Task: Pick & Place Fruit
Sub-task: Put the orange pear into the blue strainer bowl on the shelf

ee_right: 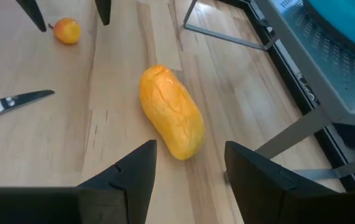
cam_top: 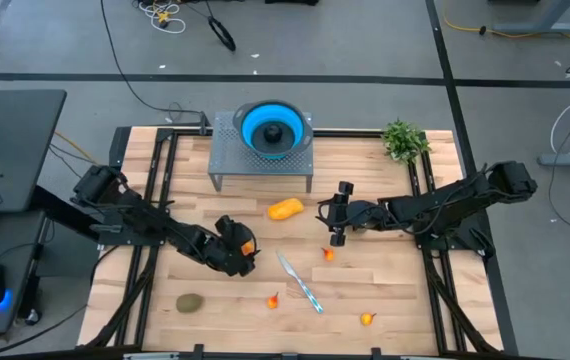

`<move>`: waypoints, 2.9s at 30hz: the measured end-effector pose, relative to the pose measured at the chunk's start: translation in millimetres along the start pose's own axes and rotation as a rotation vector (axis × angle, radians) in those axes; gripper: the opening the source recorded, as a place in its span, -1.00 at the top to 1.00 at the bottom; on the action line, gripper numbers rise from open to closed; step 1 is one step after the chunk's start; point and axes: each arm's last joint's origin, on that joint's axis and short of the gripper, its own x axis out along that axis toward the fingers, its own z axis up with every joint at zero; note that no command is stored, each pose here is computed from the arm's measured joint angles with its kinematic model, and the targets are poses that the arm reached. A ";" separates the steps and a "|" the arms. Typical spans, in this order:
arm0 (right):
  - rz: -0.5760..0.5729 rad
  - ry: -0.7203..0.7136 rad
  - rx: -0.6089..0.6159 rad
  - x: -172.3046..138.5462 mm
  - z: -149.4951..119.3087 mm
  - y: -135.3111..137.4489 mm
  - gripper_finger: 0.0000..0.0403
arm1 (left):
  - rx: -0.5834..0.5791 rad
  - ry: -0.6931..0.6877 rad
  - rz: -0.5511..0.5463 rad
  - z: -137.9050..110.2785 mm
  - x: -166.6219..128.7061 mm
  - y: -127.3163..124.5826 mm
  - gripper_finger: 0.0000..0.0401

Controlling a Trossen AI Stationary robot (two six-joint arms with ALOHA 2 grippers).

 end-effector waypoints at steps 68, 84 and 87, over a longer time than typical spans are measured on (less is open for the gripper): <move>0.020 0.009 0.057 0.0 -1.2 0.8 0.01 | -0.034 0.102 0.116 -20.0 5.6 10.4 -0.39; 0.021 0.029 0.056 -0.1 -3.4 1.1 0.01 | -0.009 0.136 0.135 -24.2 14.0 11.6 -0.23; 0.021 0.029 0.056 -0.1 -3.4 1.1 0.01 | -0.007 0.149 0.127 -24.5 13.9 11.3 -0.16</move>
